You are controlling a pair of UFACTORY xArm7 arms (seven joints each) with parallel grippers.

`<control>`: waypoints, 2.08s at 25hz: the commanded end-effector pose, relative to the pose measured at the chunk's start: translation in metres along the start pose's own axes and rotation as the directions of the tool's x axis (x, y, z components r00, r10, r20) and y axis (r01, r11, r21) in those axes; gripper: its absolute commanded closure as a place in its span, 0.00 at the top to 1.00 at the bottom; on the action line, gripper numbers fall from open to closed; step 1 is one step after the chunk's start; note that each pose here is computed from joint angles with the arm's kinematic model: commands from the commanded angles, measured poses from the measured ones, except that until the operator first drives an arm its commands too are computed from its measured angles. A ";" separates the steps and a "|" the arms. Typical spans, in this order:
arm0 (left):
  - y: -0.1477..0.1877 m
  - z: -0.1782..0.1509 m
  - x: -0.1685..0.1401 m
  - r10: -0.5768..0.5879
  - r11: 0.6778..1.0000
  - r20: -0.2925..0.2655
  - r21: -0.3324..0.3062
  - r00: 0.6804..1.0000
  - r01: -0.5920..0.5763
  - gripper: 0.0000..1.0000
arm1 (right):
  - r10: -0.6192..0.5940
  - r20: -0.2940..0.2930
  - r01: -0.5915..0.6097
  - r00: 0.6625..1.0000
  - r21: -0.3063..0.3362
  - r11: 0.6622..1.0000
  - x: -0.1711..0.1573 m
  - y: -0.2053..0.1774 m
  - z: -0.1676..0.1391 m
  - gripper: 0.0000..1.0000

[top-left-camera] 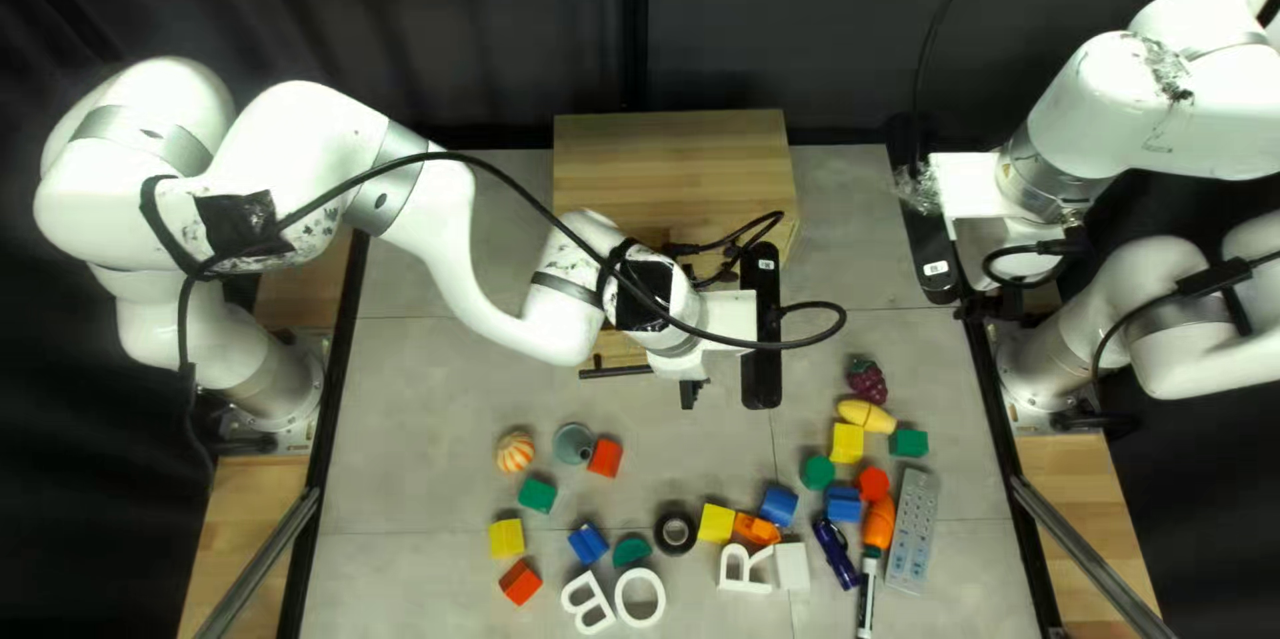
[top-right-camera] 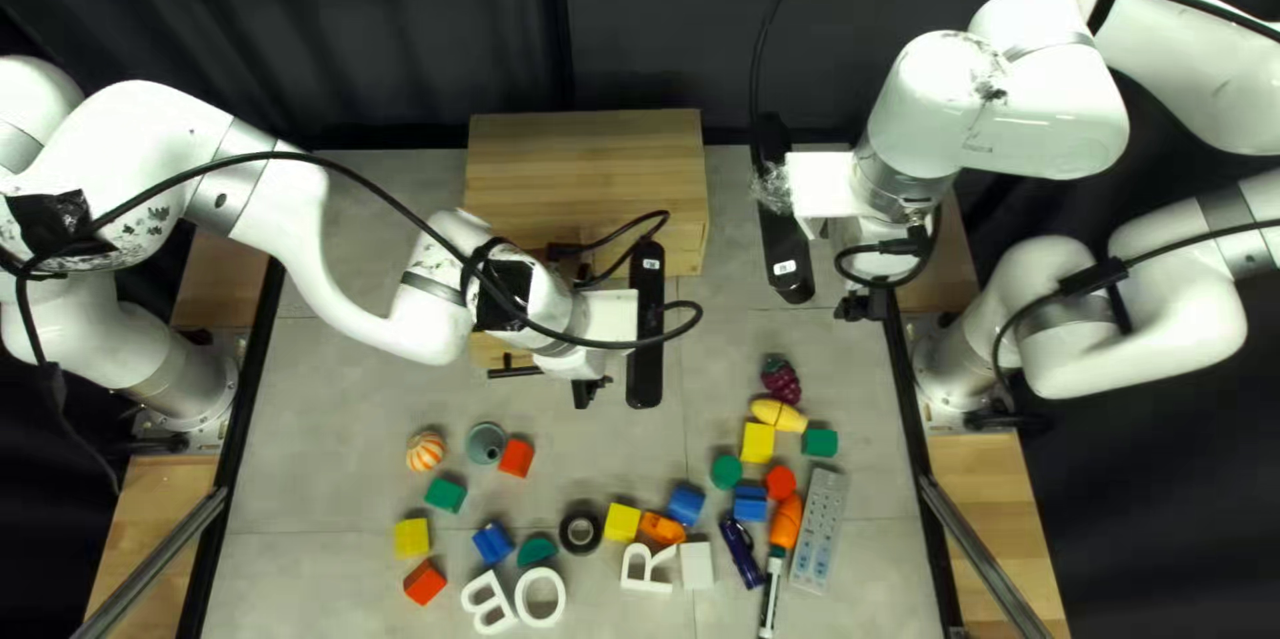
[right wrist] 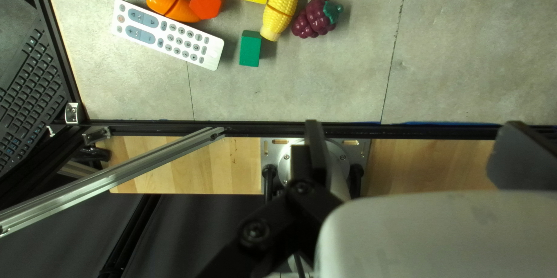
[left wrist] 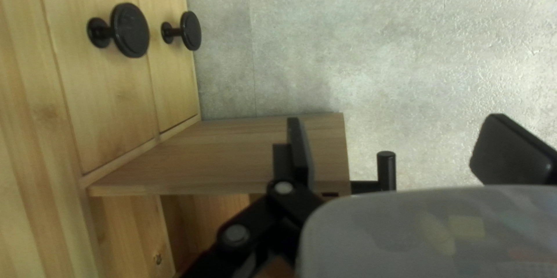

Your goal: Open drawers and place objects into drawer and close

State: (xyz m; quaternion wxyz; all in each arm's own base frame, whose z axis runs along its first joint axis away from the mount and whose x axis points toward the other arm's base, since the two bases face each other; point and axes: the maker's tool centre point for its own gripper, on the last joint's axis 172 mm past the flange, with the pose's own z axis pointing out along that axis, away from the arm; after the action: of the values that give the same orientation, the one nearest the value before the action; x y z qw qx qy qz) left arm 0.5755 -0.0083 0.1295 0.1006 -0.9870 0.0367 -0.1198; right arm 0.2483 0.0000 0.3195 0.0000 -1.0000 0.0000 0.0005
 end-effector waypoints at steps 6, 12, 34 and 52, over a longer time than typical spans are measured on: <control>0.001 -0.001 -0.003 -0.001 1.000 0.003 0.002 1.000 0.001 1.00 | 0.000 0.000 0.000 1.000 0.000 1.000 0.000 0.000 0.000 1.00; 0.002 -0.008 0.003 0.007 1.000 -0.002 0.005 1.000 -0.007 1.00 | 0.000 0.000 0.000 1.000 0.000 1.000 0.000 0.000 0.000 1.00; -0.010 -0.043 -0.071 -0.075 0.997 0.191 -0.007 0.979 0.078 1.00 | 0.000 0.000 0.000 1.000 0.000 1.000 0.000 0.000 0.000 1.00; 0.001 -0.023 -0.085 -0.162 0.969 0.237 -0.145 0.958 0.199 1.00 | 0.000 0.000 0.000 1.000 0.000 1.000 0.000 0.000 0.000 1.00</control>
State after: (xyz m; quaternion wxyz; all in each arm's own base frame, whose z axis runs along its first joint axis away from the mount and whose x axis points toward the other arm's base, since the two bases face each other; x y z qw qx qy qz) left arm 0.4889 -0.0023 0.1296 0.0160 -0.9981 -0.0574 -0.0130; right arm 0.2483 0.0000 0.3195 0.0000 -1.0000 0.0000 0.0005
